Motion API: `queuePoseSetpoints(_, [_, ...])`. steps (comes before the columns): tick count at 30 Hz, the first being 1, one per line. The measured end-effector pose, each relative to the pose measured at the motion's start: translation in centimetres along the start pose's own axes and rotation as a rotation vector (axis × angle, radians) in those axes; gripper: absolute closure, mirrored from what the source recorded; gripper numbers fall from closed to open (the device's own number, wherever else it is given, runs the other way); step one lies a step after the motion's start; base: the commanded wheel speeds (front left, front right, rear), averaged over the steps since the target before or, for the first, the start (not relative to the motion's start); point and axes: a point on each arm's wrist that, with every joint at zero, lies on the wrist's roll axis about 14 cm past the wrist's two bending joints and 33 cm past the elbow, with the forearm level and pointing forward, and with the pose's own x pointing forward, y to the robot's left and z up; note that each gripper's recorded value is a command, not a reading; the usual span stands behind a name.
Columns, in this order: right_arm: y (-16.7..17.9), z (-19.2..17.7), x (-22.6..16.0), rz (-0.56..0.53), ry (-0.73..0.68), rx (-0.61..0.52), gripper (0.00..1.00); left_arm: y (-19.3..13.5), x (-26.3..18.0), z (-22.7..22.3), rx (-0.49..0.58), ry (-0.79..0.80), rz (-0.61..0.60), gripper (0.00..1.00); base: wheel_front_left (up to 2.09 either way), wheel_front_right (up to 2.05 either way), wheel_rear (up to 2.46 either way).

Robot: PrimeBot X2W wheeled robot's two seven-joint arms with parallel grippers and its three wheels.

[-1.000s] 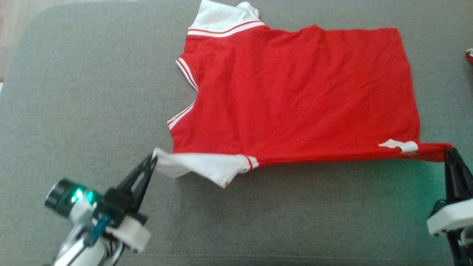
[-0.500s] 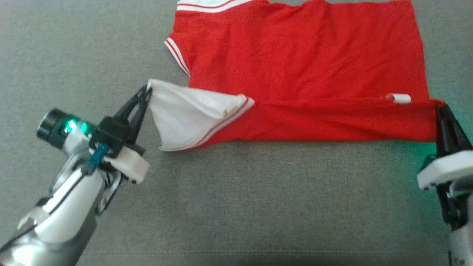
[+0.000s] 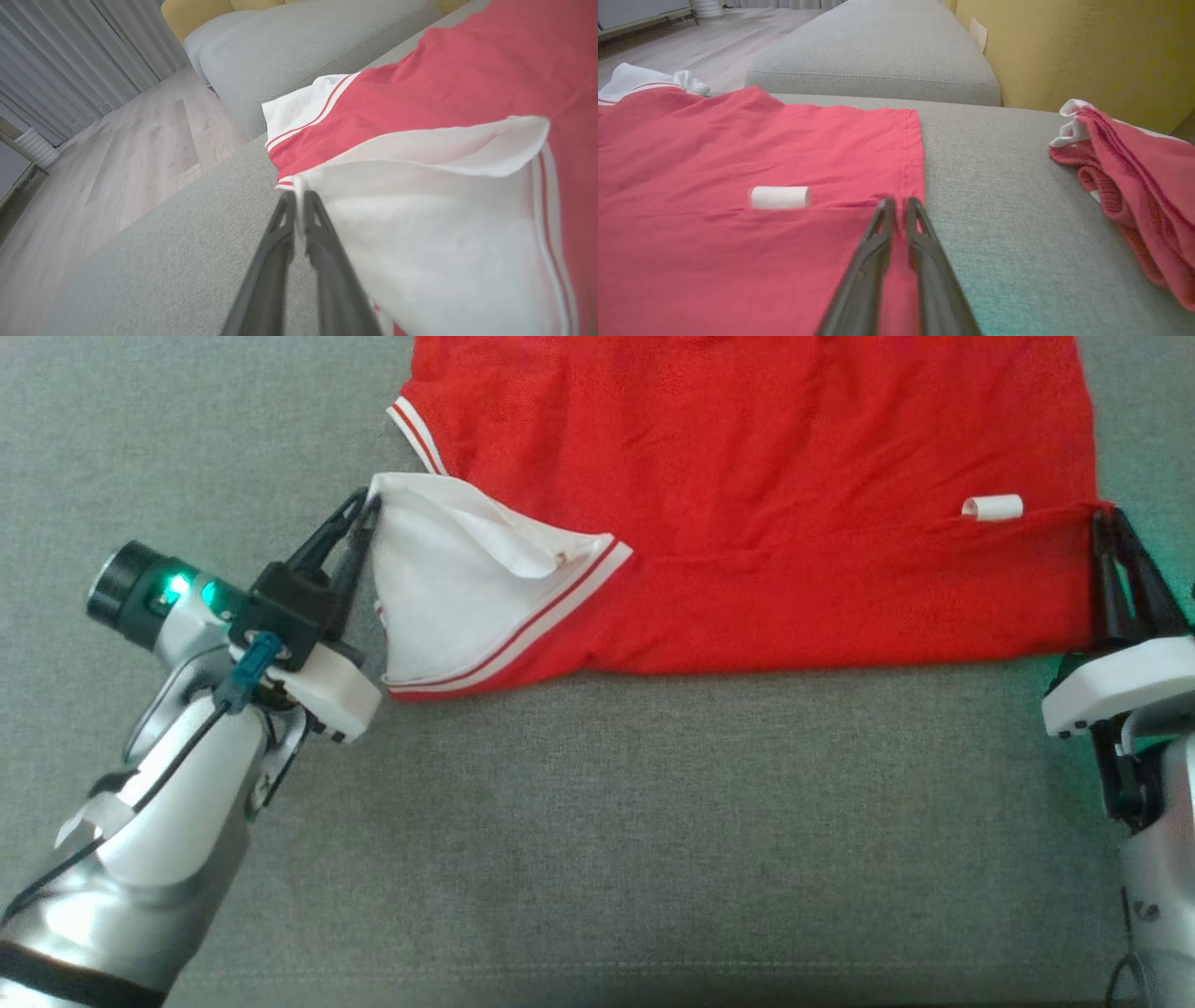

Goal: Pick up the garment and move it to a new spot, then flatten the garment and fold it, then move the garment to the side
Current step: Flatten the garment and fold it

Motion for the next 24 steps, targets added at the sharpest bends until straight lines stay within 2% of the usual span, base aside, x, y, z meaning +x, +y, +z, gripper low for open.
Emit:
queuePoseSetpoints(3, [0.0,0.6,-0.2,-0.004,-0.031,-0.001,0.00,0.1,-0.1,1.0,-0.012,-0.022,0.012,0.00,0.00,0.00,0.00])
queuePoseSetpoints(6, [0.0,1.8,-0.8,-0.012,-0.080,0.012,0.00,1.4,-0.8,2.6,-0.039,-0.066,0.075,0.00,0.00,0.00,0.00])
queuePoseSetpoints(9, [0.3,2.3,-2.1,-0.022,-0.109,0.037,0.00,1.8,-2.7,3.0,-0.151,-0.081,0.141,0.00,0.00,0.00,0.00])
queuePoseSetpoints(12, [0.7,1.3,-4.1,-0.034,-0.096,0.070,0.00,-0.8,-5.6,0.6,-0.323,-0.011,0.161,0.00,0.00,0.00,0.00])
queuePoseSetpoints(15, [1.0,0.5,-6.0,-0.046,-0.085,0.099,0.00,-4.3,-8.6,-2.3,-0.431,0.093,0.141,0.00,0.00,0.00,0.00])
queuePoseSetpoints(18, [0.7,0.8,-6.9,-0.064,-0.097,0.121,0.00,-5.7,-9.6,-3.6,-0.485,0.142,0.138,0.00,0.00,0.00,0.00])
queuePoseSetpoints(24, [0.1,1.4,-7.2,-0.086,-0.117,0.128,0.00,-5.0,-8.0,-3.8,-0.530,0.140,0.171,0.00,0.00,0.00,0.00])
